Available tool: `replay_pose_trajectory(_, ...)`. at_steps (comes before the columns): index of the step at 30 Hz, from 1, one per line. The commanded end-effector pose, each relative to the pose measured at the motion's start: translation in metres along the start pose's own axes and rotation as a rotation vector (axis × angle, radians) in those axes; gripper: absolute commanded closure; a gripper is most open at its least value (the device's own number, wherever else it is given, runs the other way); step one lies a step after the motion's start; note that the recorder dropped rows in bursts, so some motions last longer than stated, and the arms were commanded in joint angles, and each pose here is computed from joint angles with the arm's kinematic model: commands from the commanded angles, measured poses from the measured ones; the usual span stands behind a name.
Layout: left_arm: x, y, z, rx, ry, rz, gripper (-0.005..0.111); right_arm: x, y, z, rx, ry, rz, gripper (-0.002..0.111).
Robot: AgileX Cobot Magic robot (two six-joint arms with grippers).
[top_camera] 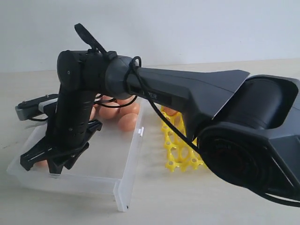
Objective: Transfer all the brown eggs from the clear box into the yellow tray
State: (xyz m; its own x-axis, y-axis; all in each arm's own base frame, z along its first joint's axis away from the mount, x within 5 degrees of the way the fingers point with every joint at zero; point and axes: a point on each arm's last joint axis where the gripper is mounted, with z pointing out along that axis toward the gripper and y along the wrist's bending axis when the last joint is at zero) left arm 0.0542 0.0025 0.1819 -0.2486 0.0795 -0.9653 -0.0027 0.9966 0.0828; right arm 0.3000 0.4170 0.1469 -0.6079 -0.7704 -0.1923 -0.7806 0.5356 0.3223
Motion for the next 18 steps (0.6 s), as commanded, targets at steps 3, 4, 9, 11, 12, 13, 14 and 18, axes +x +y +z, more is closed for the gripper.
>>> replay_pose_trajectory(3, -0.003, 0.000, -0.001, -0.001, -0.023, -0.008, 0.107, 0.013, 0.026, -0.011, -0.007, 0.052, -0.038, 0.078)
replay_pose_trajectory(4, -0.003, 0.000, -0.001, -0.001, -0.023, -0.008, 0.107, 0.016, 0.028, -0.014, 0.000, 0.059, -0.042, 0.078)
replay_pose_trajectory(9, -0.003, 0.000, -0.001, -0.001, -0.023, -0.008, 0.107, 0.043, 0.025, -0.026, 0.079, 0.137, -0.058, 0.078)
replay_pose_trajectory(11, -0.003, 0.000, -0.001, -0.001, -0.023, -0.008, 0.107, 0.052, 0.020, -0.033, 0.110, 0.154, -0.059, 0.078)
replay_pose_trajectory(12, -0.003, 0.000, -0.001, -0.001, -0.023, -0.008, 0.107, 0.054, 0.017, -0.036, 0.121, 0.159, -0.058, 0.078)
replay_pose_trajectory(13, -0.003, 0.000, -0.001, -0.001, -0.023, -0.008, 0.107, 0.053, 0.014, -0.041, 0.138, 0.124, -0.058, 0.078)
replay_pose_trajectory(14, -0.003, 0.000, -0.001, -0.001, -0.023, -0.008, 0.107, 0.048, 0.010, -0.045, 0.153, 0.062, -0.040, 0.077)
replay_pose_trajectory(18, -0.003, 0.000, -0.001, -0.001, -0.023, -0.008, 0.107, 0.030, -0.006, -0.059, 0.175, -0.152, 0.039, 0.066)
